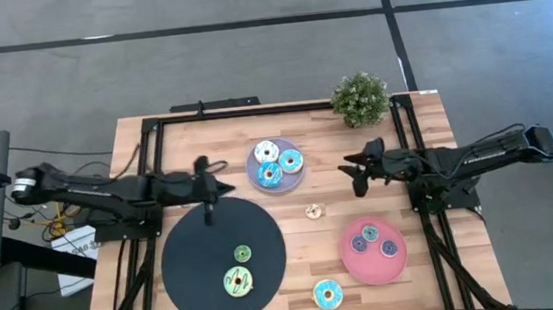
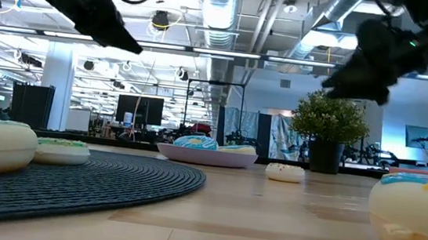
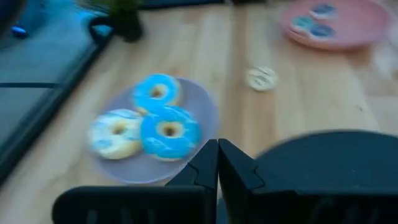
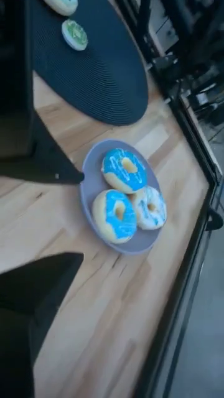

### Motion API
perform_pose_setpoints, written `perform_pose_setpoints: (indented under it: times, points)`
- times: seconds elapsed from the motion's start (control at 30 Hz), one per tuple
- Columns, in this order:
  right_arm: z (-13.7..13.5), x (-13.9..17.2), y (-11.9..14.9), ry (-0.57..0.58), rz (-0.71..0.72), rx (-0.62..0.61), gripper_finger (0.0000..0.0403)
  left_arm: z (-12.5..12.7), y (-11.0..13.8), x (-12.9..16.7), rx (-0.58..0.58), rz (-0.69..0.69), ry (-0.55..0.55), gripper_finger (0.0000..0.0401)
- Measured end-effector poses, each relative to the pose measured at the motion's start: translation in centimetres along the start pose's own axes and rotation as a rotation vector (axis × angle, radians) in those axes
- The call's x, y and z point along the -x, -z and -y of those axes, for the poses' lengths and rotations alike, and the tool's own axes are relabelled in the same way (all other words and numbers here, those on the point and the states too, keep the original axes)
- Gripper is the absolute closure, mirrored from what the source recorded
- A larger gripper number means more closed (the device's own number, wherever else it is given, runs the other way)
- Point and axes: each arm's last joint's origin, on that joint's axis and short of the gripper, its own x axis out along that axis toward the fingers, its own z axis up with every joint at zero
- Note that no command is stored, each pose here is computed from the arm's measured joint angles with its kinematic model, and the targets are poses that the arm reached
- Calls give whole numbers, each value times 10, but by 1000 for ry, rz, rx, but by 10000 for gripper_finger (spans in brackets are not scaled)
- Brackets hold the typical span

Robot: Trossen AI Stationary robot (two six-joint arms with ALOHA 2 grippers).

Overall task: Pick & Place donuts
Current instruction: Put the small white donut on the pink plate

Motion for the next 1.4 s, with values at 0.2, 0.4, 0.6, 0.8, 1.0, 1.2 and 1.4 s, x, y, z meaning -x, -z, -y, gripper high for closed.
perform_pose_setpoints:
  times: [0.2,0.4,0.6,0.8,1.0,1.2,1.4]
  points:
    - [-29,-25,-32,65,-183,71,134,-8,10,23,70,83,-43,397]
    - [-59,-64,-54,186,-447,110,94,-9,24,32,65,87,0,397]
    - [-88,-104,-60,146,-676,92,95,-11,28,40,33,108,18,397]
    - [-104,-132,-36,134,-829,114,97,-12,28,51,77,149,98,397]
    - [-113,-145,-10,142,-899,125,97,-11,41,44,127,135,52,397]
    - [-123,-148,0,103,-907,121,97,-10,42,43,161,161,60,397]
    - [-126,-147,1,103,-902,109,97,-10,41,43,163,167,70,397]
